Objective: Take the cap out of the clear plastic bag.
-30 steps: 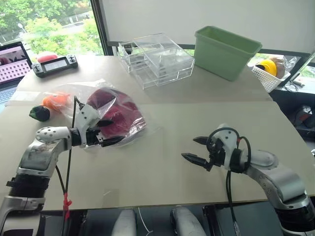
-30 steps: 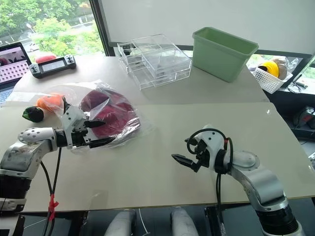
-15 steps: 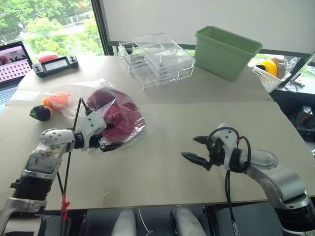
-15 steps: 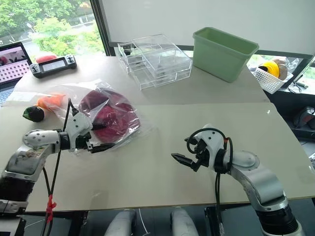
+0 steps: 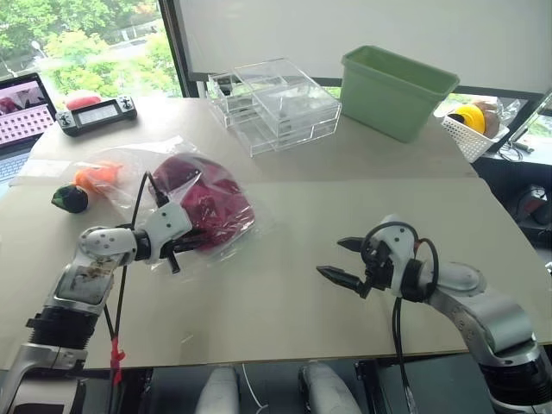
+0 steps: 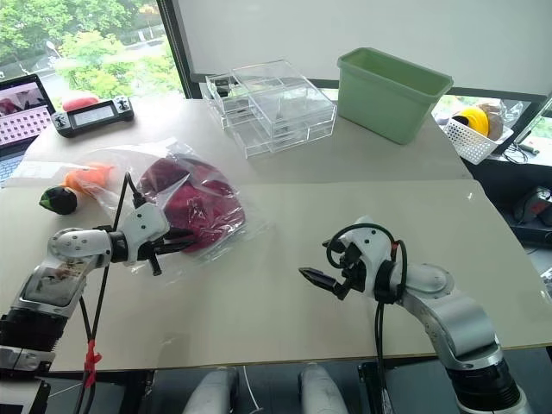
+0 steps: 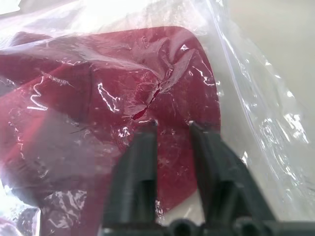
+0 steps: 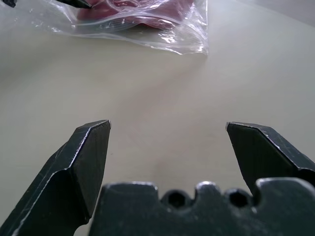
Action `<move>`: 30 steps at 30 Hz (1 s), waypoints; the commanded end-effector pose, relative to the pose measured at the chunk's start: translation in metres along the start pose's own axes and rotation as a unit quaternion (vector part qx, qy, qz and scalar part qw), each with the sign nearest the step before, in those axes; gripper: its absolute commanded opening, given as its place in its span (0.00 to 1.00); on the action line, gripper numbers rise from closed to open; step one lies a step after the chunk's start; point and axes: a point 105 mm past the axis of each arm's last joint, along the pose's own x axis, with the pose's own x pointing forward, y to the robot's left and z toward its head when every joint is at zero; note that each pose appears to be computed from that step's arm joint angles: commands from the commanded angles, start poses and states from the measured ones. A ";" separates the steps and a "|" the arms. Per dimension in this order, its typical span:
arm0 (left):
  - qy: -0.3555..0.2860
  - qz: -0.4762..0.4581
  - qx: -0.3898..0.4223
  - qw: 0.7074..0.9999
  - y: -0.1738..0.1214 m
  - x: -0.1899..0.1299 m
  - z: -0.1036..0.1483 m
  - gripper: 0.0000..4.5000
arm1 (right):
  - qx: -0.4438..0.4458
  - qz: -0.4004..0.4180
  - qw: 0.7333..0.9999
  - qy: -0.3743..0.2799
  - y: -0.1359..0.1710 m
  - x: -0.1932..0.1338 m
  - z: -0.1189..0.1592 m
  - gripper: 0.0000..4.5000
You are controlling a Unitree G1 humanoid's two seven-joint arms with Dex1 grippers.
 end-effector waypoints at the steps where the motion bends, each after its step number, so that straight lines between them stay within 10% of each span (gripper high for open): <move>1: -0.012 0.014 0.019 1.000 0.005 -0.001 0.009 0.02 | -0.014 -0.003 1.000 -0.019 0.000 -0.001 0.011 1.00; 12: -0.165 -0.073 -0.161 0.970 0.026 -0.046 0.076 0.02 | -0.011 -0.005 1.000 -0.021 -0.002 0.003 0.011 1.00; 25: -0.088 -0.106 -0.123 0.983 -0.011 -0.035 0.068 0.93 | -0.008 0.002 1.000 -0.028 0.001 0.014 0.011 1.00; 30: -0.039 -0.065 -0.068 0.995 -0.008 -0.031 0.055 0.98 | -0.009 0.009 0.999 -0.032 0.003 0.019 0.013 1.00</move>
